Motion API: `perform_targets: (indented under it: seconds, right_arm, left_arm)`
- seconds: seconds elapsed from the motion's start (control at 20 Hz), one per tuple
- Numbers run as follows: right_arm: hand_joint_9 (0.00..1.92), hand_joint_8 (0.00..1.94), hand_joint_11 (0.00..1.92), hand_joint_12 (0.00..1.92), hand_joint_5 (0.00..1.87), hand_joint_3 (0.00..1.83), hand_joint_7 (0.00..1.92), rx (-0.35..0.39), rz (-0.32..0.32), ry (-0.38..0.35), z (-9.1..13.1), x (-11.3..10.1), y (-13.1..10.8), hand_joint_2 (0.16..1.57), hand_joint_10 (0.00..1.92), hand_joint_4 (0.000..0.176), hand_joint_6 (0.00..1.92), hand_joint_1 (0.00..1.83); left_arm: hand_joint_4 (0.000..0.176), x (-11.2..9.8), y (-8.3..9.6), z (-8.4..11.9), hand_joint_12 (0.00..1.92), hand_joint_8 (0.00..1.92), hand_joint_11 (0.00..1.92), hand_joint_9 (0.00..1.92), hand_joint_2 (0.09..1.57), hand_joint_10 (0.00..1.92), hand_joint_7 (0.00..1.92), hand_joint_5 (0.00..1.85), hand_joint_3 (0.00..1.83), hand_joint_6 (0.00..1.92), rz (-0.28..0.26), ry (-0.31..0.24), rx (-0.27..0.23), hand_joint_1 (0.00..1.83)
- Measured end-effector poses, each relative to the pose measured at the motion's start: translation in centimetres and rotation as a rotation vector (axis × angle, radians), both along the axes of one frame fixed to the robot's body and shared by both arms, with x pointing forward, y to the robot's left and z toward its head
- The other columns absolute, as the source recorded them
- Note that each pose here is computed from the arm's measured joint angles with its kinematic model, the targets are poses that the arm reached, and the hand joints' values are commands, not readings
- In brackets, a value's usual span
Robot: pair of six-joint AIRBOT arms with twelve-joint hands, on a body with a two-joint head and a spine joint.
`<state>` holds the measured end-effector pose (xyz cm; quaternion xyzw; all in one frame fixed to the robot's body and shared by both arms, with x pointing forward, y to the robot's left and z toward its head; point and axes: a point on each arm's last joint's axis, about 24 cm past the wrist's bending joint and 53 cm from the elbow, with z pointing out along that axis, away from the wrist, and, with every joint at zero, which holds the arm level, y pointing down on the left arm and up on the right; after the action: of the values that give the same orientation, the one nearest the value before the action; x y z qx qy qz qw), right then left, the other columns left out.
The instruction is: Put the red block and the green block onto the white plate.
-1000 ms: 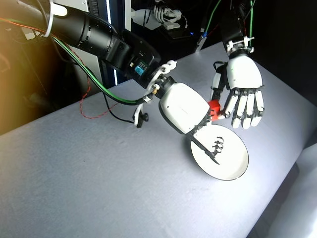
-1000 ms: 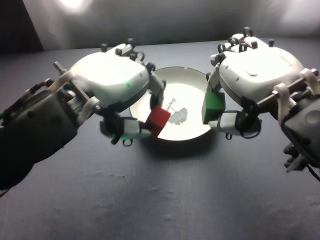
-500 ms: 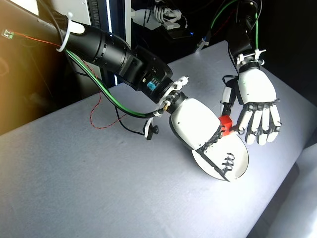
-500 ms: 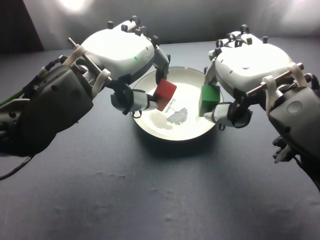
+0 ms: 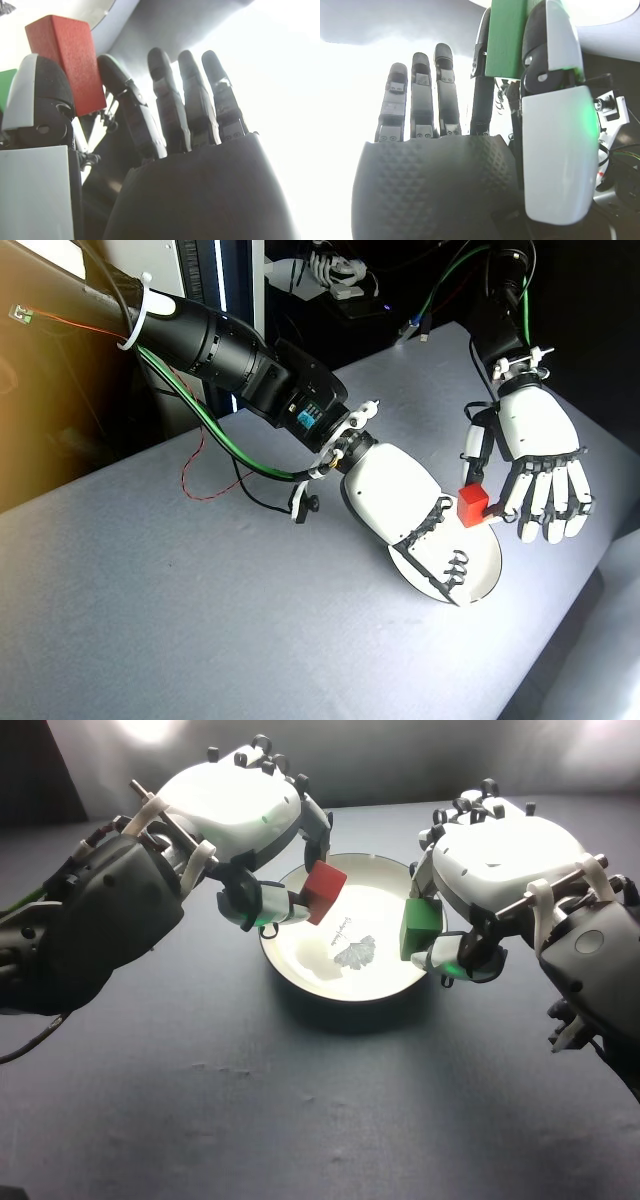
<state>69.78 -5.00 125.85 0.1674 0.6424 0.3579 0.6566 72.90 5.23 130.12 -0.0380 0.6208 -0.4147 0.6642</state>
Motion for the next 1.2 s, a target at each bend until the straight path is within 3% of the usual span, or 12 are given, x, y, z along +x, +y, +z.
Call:
perform_targets:
  seconds: [0.1, 0.15, 0.25, 0.3, 0.35, 0.4, 0.45, 0.5, 0.55, 0.65, 1.05, 1.2]
  right_arm:
    - [0.21, 0.00, 0.00, 0.21, 1.04, 0.00, 0.38, -0.001, -0.006, -0.001, 0.0, 0.2, -0.2, 1.09, 0.00, 0.092, 0.89, 1.07]
    - [0.21, 0.00, 0.00, 0.19, 1.04, 0.00, 0.37, -0.002, -0.007, -0.001, 0.0, 0.2, -0.2, 1.09, 0.00, 0.079, 0.89, 1.07]
    - [0.20, 0.00, 0.00, 0.14, 1.04, 0.00, 0.38, -0.005, -0.004, 0.004, -0.3, 0.1, -0.2, 1.09, 0.00, 0.056, 0.89, 1.08]
    - [0.20, 0.00, 0.00, 0.13, 1.04, 0.00, 0.38, -0.005, -0.002, 0.006, -0.4, 0.1, -0.1, 1.09, 0.01, 0.053, 0.88, 1.08]
    - [0.20, 0.00, 0.00, 0.13, 1.04, 0.00, 0.38, -0.005, -0.003, 0.006, -0.4, 0.1, -0.2, 1.09, 0.01, 0.053, 0.88, 1.08]
    - [0.20, 0.00, 0.00, 0.18, 0.99, 0.00, 0.38, -0.005, -0.003, 0.005, -0.4, 0.2, -0.2, 1.10, 0.00, 0.112, 0.96, 1.05]
    - [0.21, 0.00, 0.00, 0.17, 0.80, 0.00, 0.38, -0.005, -0.003, 0.005, -0.4, 0.2, -0.2, 1.01, 0.00, 0.093, 0.45, 0.97]
    - [0.18, 0.00, 0.00, 0.16, 0.82, 0.00, 0.37, -0.005, -0.003, 0.006, -0.4, 0.1, -0.2, 0.95, 0.01, 0.084, 0.10, 0.94]
    - [0.18, 0.00, 0.00, 0.15, 0.84, 0.00, 0.36, -0.005, -0.003, 0.005, -0.4, 0.1, -0.2, 0.94, 0.00, 0.084, 0.04, 0.94]
    - [0.18, 0.00, 0.00, 0.10, 0.80, 0.00, 0.35, -0.006, -0.002, 0.003, -0.3, 0.1, -0.2, 0.89, 0.00, 0.094, 0.00, 0.91]
    - [0.07, 0.00, 0.00, 0.09, 0.57, 0.00, 0.24, -0.006, -0.003, 0.003, -0.3, 0.1, -0.2, 0.85, 0.00, 0.114, 0.00, 0.78]
    - [0.03, 0.00, 0.00, 0.01, 0.45, 0.00, 0.21, -0.008, -0.003, 0.004, -0.2, 0.2, -0.5, 0.86, 0.00, 0.116, 0.00, 0.75]
  left_arm:
    - [0.125, 0.2, 0.1, 0.1, 0.80, 0.00, 0.00, 0.29, 1.11, 0.23, 0.60, 0.99, 0.00, 0.96, 0.007, -0.003, -0.003, 1.04]
    - [0.091, 0.2, 0.1, 0.1, 0.81, 0.00, 0.00, 0.29, 1.10, 0.24, 0.60, 1.00, 0.00, 0.94, 0.006, -0.003, -0.003, 1.06]
    - [0.079, 0.1, -0.2, 0.0, 0.79, 0.00, 0.00, 0.29, 1.10, 0.25, 0.60, 1.01, 0.00, 0.94, 0.000, -0.004, -0.001, 1.06]
    - [0.108, 0.1, -0.2, 0.1, 0.77, 0.00, 0.00, 0.28, 1.11, 0.26, 0.60, 0.99, 0.00, 0.96, -0.001, -0.004, -0.003, 1.04]
    - [0.108, 0.1, -0.3, 0.1, 0.77, 0.00, 0.00, 0.28, 1.11, 0.26, 0.60, 0.99, 0.00, 0.96, -0.002, -0.004, -0.003, 1.04]
    - [0.154, 0.1, -0.3, 0.0, 0.78, 0.00, 0.00, 0.27, 1.12, 0.26, 0.59, 0.95, 0.00, 1.02, -0.001, -0.005, -0.003, 1.01]
    - [0.172, 0.1, -0.2, 0.0, 0.76, 0.00, 0.00, 0.25, 1.17, 0.24, 0.58, 0.85, 0.01, 1.17, 0.001, -0.005, -0.004, 0.96]
    - [0.078, 0.1, -0.2, -0.1, 0.65, 0.01, 0.00, 0.24, 1.13, 0.18, 0.52, 0.76, 0.00, 0.20, 0.001, -0.004, -0.003, 0.78]
    - [0.075, 0.1, -0.2, -0.2, 0.65, 0.00, 0.00, 0.25, 1.13, 0.15, 0.52, 0.79, 0.00, 0.07, 0.002, -0.002, -0.004, 0.77]
    - [0.089, 0.0, -0.2, -0.3, 0.61, 0.00, 0.00, 0.23, 1.13, 0.11, 0.44, 0.68, 0.00, 0.00, 0.002, -0.006, -0.001, 0.61]
    - [0.066, -0.2, -0.4, -0.3, 0.57, 0.00, 0.00, 0.23, 1.07, 0.05, 0.41, 0.56, 0.00, 0.00, -0.005, -0.006, -0.007, 0.52]
    - [0.025, -1.0, -0.5, -0.6, 0.33, 0.00, 0.00, 0.21, 1.09, 0.02, 0.36, 0.45, 0.00, 0.01, -0.019, -0.002, -0.002, 0.45]
